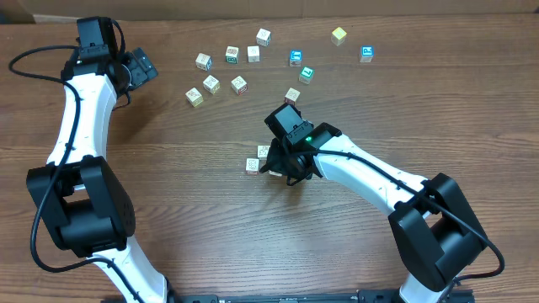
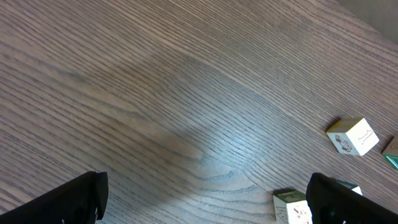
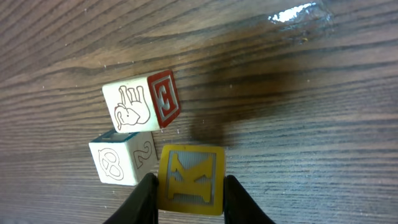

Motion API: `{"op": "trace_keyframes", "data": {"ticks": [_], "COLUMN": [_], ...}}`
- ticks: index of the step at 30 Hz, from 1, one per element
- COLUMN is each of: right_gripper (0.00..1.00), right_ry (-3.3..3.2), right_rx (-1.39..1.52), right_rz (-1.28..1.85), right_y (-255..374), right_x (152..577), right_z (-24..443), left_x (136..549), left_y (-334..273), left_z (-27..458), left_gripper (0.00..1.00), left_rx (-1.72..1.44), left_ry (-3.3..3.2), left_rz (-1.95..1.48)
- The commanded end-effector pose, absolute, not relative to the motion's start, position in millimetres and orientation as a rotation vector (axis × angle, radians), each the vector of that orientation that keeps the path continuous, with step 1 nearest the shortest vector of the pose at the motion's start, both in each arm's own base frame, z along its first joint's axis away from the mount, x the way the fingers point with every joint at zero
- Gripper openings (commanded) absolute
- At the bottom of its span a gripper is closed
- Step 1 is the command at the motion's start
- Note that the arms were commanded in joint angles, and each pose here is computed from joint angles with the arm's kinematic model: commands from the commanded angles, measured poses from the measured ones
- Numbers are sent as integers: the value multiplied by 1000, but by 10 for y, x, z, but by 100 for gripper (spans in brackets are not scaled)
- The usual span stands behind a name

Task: Form a circle

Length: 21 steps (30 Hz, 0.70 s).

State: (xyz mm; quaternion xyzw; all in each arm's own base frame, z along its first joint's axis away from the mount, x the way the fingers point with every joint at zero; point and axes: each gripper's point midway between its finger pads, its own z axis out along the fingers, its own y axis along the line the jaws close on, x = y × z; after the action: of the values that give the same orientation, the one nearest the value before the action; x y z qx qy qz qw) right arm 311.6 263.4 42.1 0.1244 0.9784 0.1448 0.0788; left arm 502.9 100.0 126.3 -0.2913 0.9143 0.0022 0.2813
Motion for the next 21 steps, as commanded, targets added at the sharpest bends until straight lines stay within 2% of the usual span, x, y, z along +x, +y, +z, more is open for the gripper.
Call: {"op": "trace_keyframes", "data": {"ticks": [1, 7, 21], "right_gripper": [30, 38, 39], "right_ry": [2927, 2944, 2994], "right_rx": [374, 375, 376], "right_rz": [413, 414, 429], "right_y": [2621, 2619, 2627], "right_x": [3112, 3076, 2973], "right_z": [389, 357, 342], "left_x": [5060, 5060, 5060], "left_y": [968, 968, 968], "left_z": [1362, 1362, 1362], "left_gripper": [100, 100, 100], "left_rx": [-769, -769, -769], "left_ry": [2429, 2429, 2429], "left_rz": [-3, -3, -3]}}
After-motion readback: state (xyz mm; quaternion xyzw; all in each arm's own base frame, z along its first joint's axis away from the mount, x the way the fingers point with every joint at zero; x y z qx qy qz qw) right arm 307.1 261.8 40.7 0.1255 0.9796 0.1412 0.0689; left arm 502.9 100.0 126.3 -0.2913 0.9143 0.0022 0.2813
